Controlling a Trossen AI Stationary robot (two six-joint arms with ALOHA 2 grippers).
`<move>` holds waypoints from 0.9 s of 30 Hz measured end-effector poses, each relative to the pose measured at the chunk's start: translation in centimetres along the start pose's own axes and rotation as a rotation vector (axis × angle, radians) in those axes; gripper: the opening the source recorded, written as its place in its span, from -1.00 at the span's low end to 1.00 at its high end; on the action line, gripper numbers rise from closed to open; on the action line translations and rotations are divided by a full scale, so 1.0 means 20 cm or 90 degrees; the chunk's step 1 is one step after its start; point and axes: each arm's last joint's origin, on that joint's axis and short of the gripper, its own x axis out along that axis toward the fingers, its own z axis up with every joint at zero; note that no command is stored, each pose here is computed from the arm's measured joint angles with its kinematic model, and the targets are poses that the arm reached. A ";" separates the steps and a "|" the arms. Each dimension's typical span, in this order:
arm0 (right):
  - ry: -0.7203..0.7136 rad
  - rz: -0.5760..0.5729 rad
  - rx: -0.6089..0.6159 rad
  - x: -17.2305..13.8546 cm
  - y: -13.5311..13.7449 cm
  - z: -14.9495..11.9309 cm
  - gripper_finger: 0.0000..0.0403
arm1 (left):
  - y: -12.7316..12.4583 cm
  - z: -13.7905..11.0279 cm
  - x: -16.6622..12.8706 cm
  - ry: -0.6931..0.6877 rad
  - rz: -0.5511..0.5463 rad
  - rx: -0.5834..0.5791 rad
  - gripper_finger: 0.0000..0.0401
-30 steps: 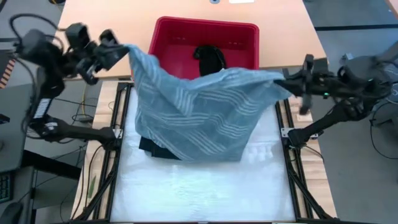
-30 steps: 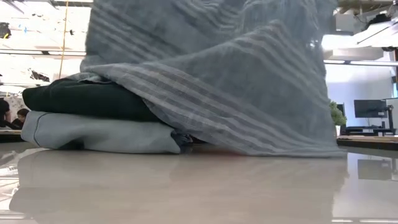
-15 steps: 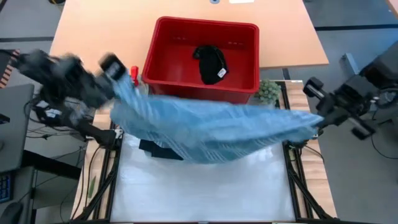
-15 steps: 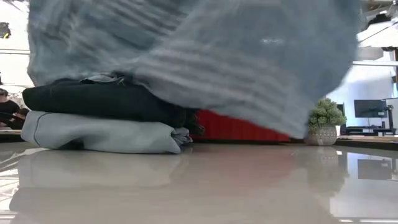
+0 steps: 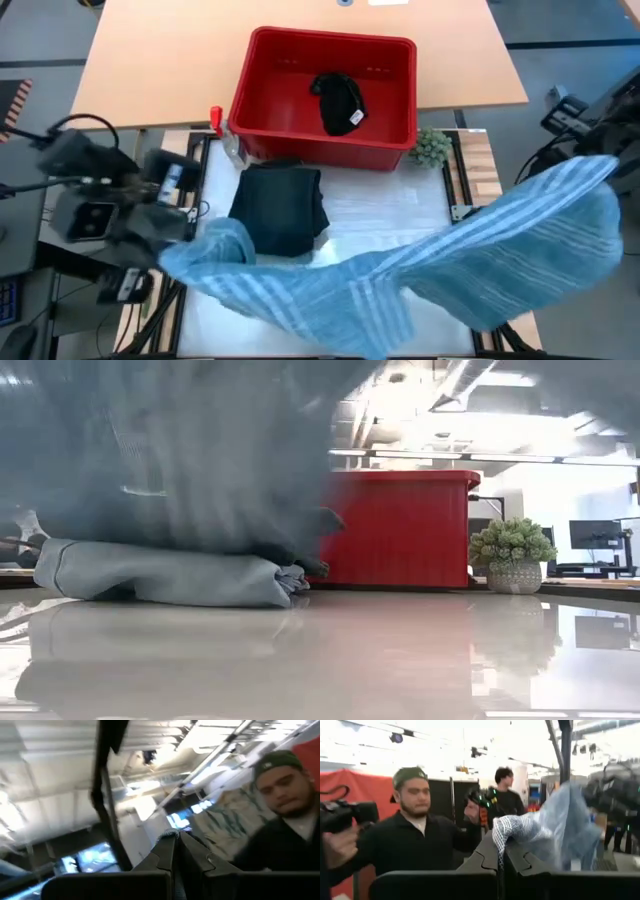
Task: Fold laundry
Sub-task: Fold the blue shirt from the red laundry bin
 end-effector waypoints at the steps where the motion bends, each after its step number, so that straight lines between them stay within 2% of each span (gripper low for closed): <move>1: 0.008 -0.001 0.001 0.01 0.00 -0.01 -0.89 | -0.01 0.02 0.02 -0.001 0.015 0.009 -1.00; 5: 0.016 -0.003 0.002 0.02 -0.01 -0.02 -0.89 | -0.05 0.03 0.05 -0.010 0.120 0.039 -1.00; 8: 0.024 -0.013 0.005 0.04 -0.01 -0.03 -0.89 | -0.06 0.04 0.04 0.033 0.187 0.059 -1.00; 12: 0.102 -0.083 0.036 0.06 -0.04 -0.09 -0.89 | -0.05 0.08 0.00 0.126 0.338 0.051 -1.00; 16: 0.228 -0.214 0.086 0.10 -0.08 -0.20 -0.89 | -0.03 0.05 -0.04 0.261 0.483 0.040 -1.00; 21: 0.367 -0.466 0.127 0.10 -0.13 -0.34 -0.89 | -0.02 0.01 -0.09 0.442 0.662 0.055 -1.00; 23: 0.387 -0.575 0.143 0.10 -0.16 -0.38 -0.89 | -0.02 -0.01 -0.13 0.506 0.713 0.061 -1.00; 27: 0.416 -0.648 0.120 0.13 -0.21 -0.48 -0.89 | -0.03 -0.09 -0.28 0.578 0.793 0.060 -1.00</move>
